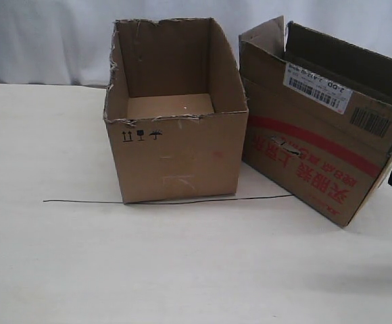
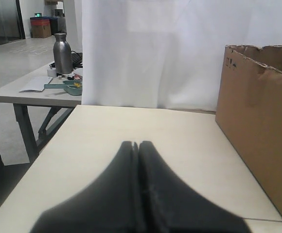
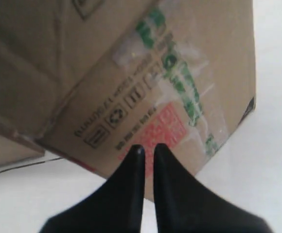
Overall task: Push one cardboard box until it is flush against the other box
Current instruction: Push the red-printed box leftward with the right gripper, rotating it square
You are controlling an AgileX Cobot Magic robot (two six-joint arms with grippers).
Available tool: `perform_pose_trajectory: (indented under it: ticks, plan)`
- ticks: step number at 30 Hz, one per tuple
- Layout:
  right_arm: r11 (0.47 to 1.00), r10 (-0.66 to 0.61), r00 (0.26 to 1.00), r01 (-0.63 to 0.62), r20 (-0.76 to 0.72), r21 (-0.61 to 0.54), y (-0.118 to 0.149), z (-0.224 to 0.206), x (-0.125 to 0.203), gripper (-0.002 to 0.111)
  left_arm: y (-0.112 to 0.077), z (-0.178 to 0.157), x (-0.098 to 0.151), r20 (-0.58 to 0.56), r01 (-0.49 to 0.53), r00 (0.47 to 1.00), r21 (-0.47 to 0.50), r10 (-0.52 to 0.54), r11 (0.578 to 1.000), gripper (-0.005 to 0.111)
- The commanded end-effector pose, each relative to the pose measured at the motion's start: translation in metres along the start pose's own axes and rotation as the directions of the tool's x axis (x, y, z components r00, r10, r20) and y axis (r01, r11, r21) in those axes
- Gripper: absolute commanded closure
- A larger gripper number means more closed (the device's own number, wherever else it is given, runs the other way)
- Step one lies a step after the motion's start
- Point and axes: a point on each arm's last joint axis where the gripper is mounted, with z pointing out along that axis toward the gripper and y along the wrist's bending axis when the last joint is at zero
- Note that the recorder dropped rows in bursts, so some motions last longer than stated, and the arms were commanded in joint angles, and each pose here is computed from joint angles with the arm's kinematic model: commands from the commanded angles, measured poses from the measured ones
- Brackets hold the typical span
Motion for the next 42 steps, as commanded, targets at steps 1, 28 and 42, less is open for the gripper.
perform_pose_trajectory:
  ticks: [1, 28, 42]
  plan:
    - [0.998, -0.055, 0.998, 0.056, 0.036, -0.025, 0.001, 0.0, -0.011, 0.103, 0.0, 0.0, 0.0, 0.006, 0.002, 1.0, 0.007, -0.002, 1.0, 0.107]
    - [0.923, -0.02, 0.999, 0.007, -0.03, -0.386, 0.007, 0.056, -0.016, 0.103, -0.001, 0.0, -0.001, 0.016, -0.001, 1.0, 0.008, 0.0, 1.0, 0.107]
    - [0.829, -0.149, 0.969, 0.014, -0.197, -0.56, 0.049, 0.028, -0.03, 0.103, -0.001, 0.0, -0.001, 0.016, -0.001, 1.0, 0.008, 0.0, 1.0, 0.107]
